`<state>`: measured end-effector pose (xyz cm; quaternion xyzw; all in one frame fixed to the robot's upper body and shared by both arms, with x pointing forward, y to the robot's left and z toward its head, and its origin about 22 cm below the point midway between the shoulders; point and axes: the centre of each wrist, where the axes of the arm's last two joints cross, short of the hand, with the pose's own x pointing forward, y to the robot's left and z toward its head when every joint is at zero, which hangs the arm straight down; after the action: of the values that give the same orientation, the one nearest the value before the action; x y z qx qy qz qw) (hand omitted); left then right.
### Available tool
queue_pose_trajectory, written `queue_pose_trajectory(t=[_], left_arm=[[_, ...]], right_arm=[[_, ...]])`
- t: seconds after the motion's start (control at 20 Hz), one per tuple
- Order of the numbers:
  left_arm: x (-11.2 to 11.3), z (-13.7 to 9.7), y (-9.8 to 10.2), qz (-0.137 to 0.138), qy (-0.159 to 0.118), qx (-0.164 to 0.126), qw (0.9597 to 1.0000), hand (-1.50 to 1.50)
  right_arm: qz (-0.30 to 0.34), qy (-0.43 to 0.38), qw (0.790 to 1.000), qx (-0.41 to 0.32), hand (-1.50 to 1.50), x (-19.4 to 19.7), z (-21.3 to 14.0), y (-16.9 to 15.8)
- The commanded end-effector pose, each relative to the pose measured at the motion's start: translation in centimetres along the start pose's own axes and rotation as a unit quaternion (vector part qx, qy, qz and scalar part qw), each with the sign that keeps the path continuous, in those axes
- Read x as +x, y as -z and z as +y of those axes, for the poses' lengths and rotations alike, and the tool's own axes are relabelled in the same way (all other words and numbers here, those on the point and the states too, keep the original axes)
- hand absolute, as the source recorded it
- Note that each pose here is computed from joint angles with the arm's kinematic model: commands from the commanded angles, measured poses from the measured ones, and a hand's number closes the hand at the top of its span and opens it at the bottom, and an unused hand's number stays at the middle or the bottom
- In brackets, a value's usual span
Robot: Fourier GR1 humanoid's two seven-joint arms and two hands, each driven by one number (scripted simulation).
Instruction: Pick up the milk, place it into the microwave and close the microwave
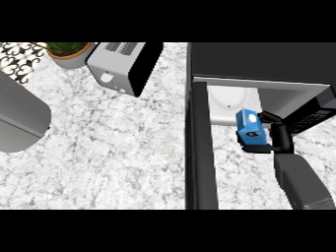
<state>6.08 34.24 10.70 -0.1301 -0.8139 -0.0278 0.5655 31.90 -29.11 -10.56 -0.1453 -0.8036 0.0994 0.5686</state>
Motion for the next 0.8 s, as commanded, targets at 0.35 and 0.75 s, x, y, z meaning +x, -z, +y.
queue_pose_trajectory(t=[0.35,0.75], left_arm=[[0.1,0.4,1.0,-0.001,0.002,-0.013,0.9999,-1.50],[0.3,0.7,1.7,-0.009,0.013,-0.023,0.9996,-1.50]], right_arm=[[-0.013,-0.080,0.993,-0.087,1.50,4.3,-4.5,8.6],[-0.022,-0.086,0.991,-0.100,1.50,3.9,-5.5,7.6]])
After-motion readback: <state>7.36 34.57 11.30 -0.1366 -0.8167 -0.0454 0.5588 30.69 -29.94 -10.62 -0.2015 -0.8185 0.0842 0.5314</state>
